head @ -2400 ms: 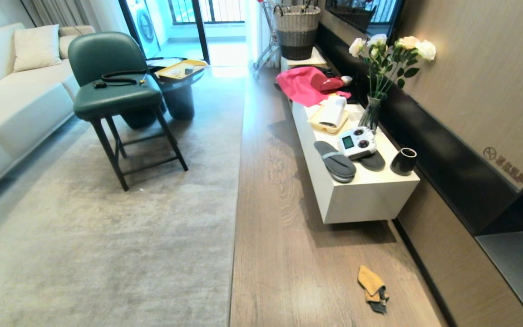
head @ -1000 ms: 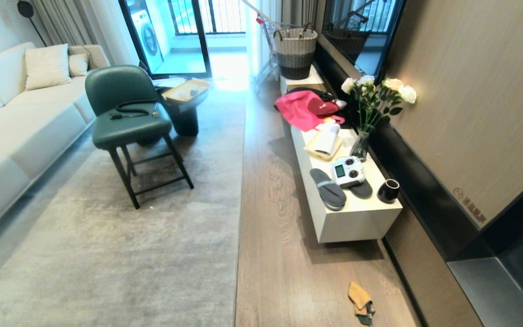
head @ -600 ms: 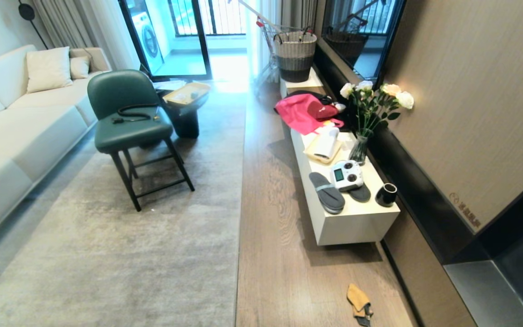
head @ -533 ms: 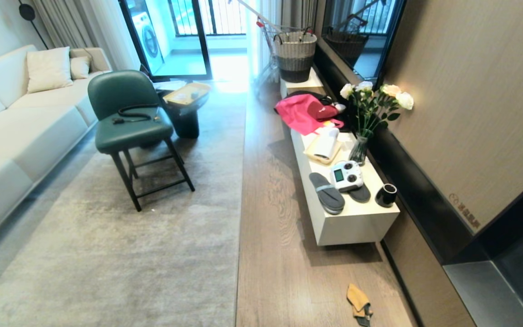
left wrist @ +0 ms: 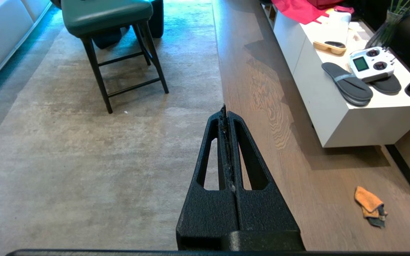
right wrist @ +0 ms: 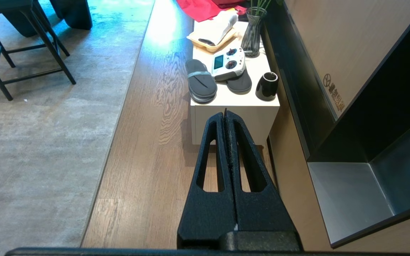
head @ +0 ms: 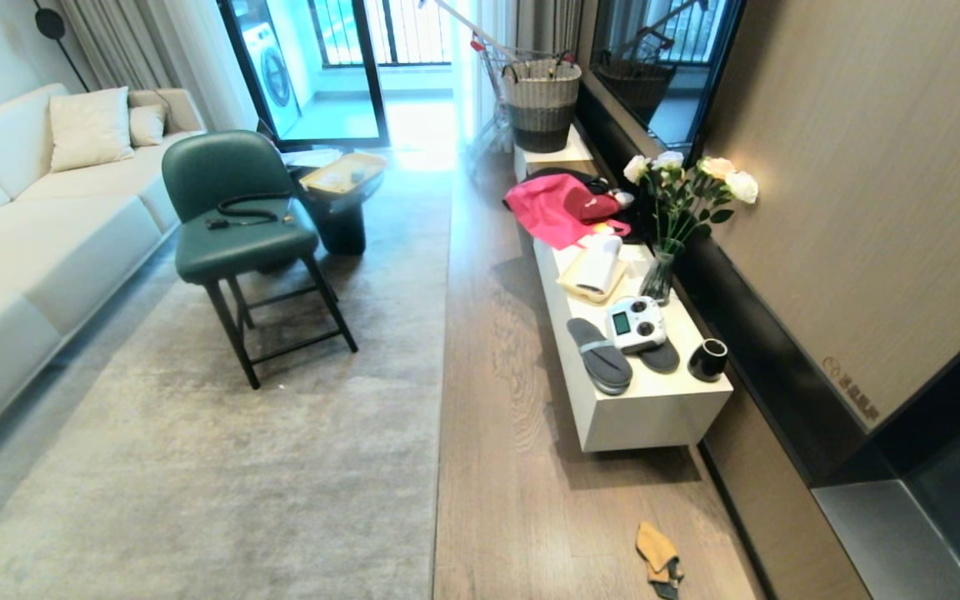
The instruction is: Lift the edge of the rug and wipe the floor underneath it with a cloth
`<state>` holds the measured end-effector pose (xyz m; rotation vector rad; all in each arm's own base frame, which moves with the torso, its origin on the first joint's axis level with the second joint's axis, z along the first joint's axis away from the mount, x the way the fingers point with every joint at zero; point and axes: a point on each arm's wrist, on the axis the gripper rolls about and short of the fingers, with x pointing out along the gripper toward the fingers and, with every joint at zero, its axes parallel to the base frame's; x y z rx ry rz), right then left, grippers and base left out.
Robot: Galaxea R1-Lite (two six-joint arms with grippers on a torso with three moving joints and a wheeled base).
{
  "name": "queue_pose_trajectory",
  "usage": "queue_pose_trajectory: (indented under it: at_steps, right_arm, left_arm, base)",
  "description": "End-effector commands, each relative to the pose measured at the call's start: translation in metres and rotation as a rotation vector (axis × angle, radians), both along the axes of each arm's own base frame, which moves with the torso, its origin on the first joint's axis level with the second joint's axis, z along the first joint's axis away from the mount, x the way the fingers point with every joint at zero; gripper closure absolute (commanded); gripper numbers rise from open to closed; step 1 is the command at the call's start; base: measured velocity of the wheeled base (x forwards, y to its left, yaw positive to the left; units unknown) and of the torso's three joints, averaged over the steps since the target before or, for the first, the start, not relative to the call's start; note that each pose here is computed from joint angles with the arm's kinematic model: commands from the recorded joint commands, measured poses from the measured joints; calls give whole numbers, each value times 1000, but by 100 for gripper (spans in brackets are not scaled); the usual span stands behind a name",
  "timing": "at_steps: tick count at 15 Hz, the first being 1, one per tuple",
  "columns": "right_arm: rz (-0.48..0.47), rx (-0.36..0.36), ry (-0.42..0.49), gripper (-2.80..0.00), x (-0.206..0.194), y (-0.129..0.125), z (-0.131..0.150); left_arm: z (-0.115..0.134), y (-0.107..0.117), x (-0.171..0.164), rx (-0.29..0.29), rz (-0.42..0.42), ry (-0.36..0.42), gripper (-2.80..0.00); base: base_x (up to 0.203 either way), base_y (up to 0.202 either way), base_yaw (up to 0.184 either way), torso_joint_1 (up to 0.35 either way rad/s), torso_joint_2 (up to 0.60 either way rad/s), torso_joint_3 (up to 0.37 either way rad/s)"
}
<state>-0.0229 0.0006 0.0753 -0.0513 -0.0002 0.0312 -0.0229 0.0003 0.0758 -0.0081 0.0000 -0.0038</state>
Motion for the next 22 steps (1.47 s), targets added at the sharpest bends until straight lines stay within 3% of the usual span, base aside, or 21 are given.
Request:
queue_pose_trajectory:
  at_steps: [1, 22]
  right_arm:
    - [1, -1, 1, 0, 0, 0, 0]
    - [1, -1, -1, 0, 0, 0, 0]
  left_arm:
    - [0, 0, 0, -1, 1, 0, 0]
    - [0, 0, 0, -1, 1, 0, 0]
  base:
    - [0, 0, 0, 0, 0, 0]
    - [0, 0, 0, 0, 0, 0]
